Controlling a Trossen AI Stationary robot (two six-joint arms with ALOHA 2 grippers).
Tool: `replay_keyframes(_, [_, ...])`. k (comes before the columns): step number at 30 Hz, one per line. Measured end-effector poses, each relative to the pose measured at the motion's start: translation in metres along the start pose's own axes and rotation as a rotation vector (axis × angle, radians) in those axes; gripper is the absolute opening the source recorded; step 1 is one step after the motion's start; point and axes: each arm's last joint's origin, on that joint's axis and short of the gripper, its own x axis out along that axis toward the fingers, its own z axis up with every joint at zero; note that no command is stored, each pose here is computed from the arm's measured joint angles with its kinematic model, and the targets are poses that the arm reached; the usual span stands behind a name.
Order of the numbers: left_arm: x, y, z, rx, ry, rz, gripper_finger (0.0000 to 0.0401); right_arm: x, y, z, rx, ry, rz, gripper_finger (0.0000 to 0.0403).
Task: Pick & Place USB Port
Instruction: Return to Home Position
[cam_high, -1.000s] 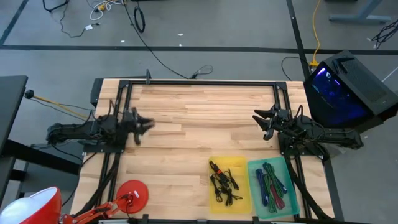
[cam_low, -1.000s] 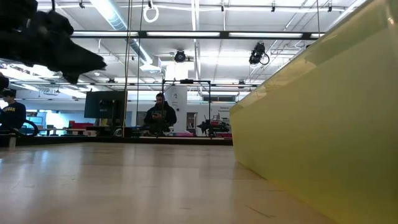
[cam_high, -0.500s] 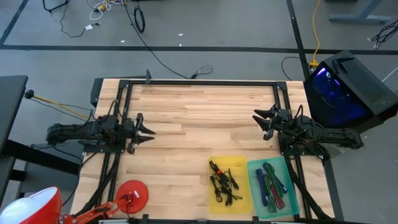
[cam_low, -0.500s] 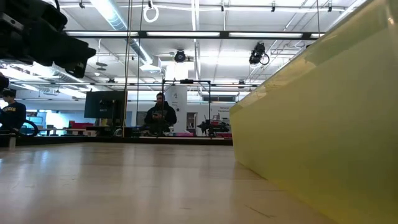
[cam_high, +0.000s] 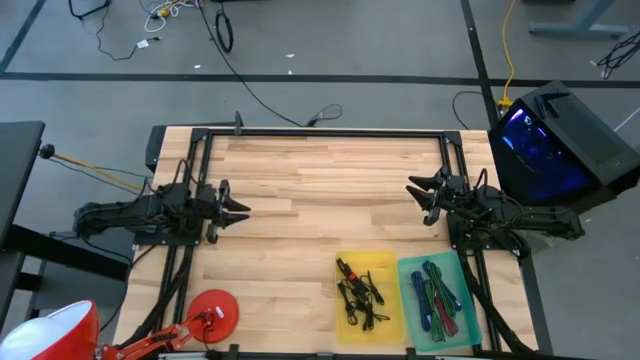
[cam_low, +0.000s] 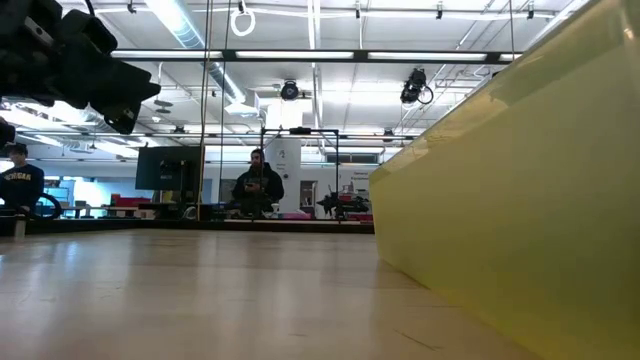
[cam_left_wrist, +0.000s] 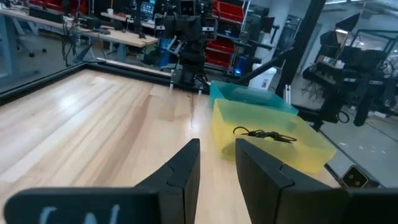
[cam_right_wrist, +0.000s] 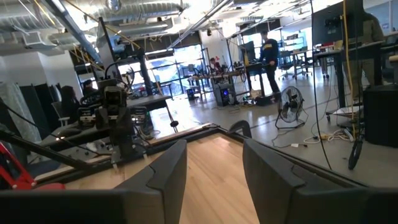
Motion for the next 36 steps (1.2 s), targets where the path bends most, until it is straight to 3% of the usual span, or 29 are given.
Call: replay_keyframes(36, [0.0004, 0.0001, 0.0, -0.014, 0.002, 0.0, 0.0106, 0.0, 0.0001, 0.0001, 0.0, 0.0, 0.001, 0.0159])
